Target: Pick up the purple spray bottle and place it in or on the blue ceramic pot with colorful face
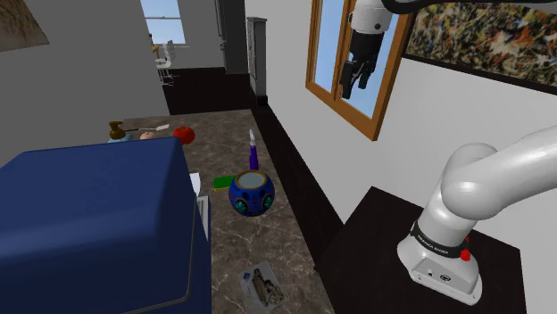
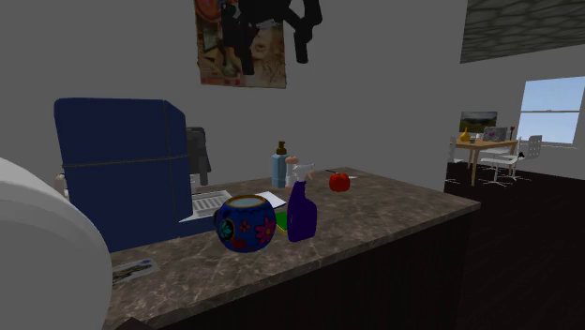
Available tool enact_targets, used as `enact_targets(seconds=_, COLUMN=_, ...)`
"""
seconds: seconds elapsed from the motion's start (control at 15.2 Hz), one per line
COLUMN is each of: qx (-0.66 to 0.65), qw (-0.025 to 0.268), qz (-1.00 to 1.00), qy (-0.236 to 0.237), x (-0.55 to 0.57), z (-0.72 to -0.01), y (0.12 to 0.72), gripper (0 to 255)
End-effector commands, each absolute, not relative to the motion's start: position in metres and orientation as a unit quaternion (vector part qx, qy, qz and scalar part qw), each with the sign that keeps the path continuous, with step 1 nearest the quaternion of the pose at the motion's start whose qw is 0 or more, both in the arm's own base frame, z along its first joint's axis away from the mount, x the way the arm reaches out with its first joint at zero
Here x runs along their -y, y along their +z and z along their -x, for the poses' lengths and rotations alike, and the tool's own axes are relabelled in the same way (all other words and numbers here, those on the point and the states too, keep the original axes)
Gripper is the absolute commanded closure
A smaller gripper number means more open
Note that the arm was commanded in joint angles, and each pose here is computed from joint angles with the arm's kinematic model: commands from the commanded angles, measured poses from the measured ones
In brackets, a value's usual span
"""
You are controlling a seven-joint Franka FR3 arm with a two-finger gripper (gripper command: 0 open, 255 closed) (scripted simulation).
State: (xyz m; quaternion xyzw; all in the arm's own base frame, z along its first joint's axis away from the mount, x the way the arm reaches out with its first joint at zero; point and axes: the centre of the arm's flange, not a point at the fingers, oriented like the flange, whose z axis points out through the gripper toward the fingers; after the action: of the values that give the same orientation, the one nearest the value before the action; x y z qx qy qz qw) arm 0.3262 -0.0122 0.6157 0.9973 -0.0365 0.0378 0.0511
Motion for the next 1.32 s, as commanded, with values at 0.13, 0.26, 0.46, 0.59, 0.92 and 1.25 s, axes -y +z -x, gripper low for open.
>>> enact_targets(seconds=0.13, qx=0.051, qw=0.048, qz=-0.997, qy=0.037, x=0.003, z=-0.347, y=0.602, gripper=0)
enact_targets(seconds=0.26, qx=0.065, qw=0.045, qz=-0.996, qy=0.035, x=-0.006, z=-0.368, y=0.589, gripper=0)
enact_targets(seconds=0.46, qx=0.086, qw=0.041, qz=-0.995, qy=0.033, x=-0.018, z=-0.400, y=0.568, gripper=0)
enact_targets(seconds=0.59, qx=0.100, qw=0.038, qz=-0.994, qy=0.032, x=-0.026, z=-0.422, y=0.555, gripper=0)
enact_targets(seconds=0.92, qx=0.136, qw=0.031, qz=-0.990, qy=0.029, x=-0.042, z=-0.476, y=0.522, gripper=0)
enact_targets(seconds=1.25, qx=0.171, qw=0.024, qz=-0.985, qy=0.026, x=-0.055, z=-0.532, y=0.488, gripper=0)
